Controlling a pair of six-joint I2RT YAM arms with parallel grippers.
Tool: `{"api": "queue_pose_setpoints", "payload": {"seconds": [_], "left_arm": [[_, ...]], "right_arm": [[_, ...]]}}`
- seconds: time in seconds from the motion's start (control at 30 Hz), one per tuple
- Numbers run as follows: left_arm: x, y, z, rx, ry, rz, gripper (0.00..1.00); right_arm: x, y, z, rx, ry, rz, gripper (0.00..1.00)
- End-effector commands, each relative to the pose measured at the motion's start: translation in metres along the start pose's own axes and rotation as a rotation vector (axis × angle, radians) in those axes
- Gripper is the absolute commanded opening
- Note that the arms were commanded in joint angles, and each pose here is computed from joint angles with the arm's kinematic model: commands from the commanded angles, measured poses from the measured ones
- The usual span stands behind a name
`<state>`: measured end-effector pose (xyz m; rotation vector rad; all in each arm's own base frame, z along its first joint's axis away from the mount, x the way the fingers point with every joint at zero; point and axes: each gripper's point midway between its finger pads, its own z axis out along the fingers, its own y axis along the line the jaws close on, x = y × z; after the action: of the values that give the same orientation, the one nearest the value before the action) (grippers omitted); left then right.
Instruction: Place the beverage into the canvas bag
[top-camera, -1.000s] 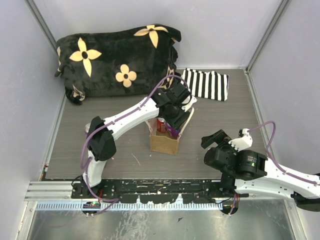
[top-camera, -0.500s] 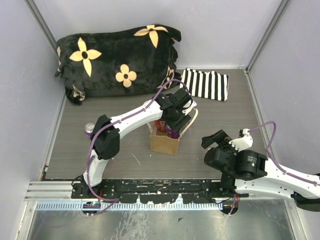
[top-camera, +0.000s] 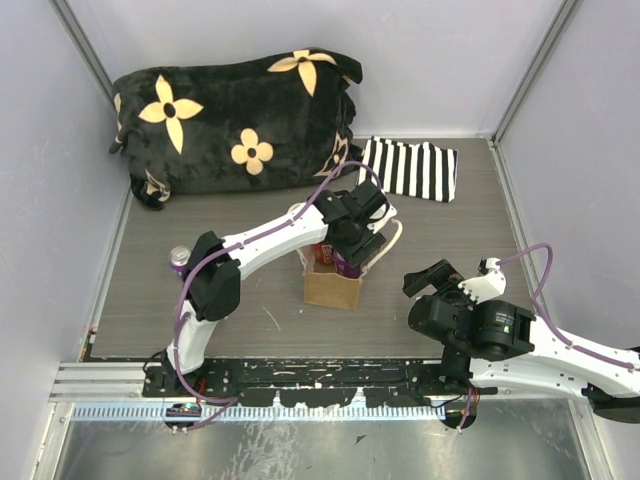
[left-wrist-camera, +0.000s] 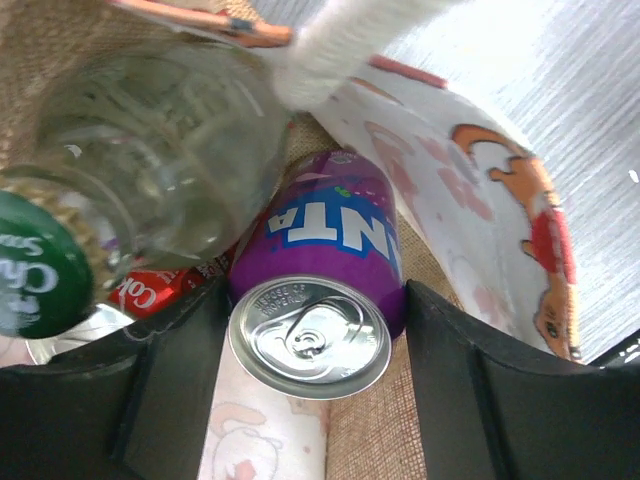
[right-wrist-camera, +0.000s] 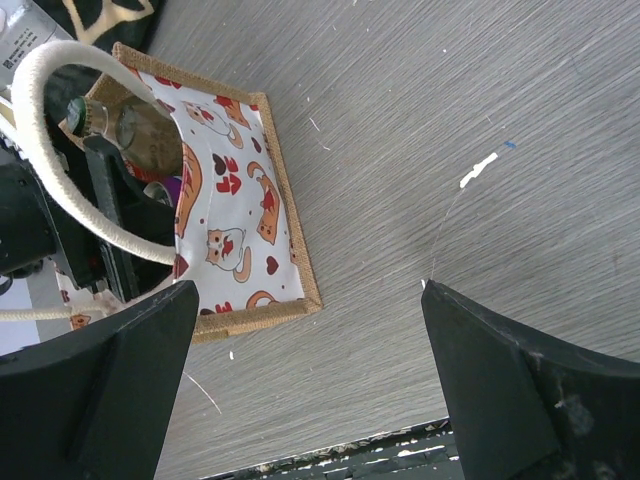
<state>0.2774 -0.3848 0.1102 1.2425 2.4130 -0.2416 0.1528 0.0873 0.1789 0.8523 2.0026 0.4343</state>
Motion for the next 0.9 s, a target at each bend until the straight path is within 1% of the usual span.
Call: {"api": "queue_pose_setpoints", "payload": {"seconds": [0.0, 0.1, 0.17, 0.33, 0.43, 0.7, 0.87], "left_arm": [[-0.020, -0.033, -0.006, 0.077, -0.074, 0.039, 0.76], [-0.020, -0.037, -0.008, 0.080, -0.077, 0.047, 0.86], [-0.021, -0.037, -0.010, 0.077, -0.081, 0.052, 0.95], [-0.022, -0.036, -0.014, 0.065, -0.091, 0.058, 1.00], [-0.027, -0.030, -0.019, 0.036, -0.112, 0.070, 0.98], [-0.044, -0.011, -0.043, -0.061, -0.195, 0.112, 0.98], [-0.044, -0.001, -0.052, -0.113, -0.206, 0.126, 0.98]], "right_arm": [[-0.010, 0.008, -0.003, -0.025, -0.030, 0.042, 1.00], [-0.011, 0.008, -0.003, -0.026, -0.029, 0.042, 1.00], [-0.010, 0.008, -0.003, -0.027, -0.029, 0.042, 1.00], [-0.009, 0.008, -0.002, -0.026, -0.028, 0.039, 1.00], [-0.007, 0.008, -0.002, -0.024, -0.025, 0.036, 1.00], [-0.004, 0.010, -0.001, -0.024, -0.021, 0.031, 1.00], [-0.002, 0.012, 0.000, -0.024, -0.018, 0.022, 1.00]]}}
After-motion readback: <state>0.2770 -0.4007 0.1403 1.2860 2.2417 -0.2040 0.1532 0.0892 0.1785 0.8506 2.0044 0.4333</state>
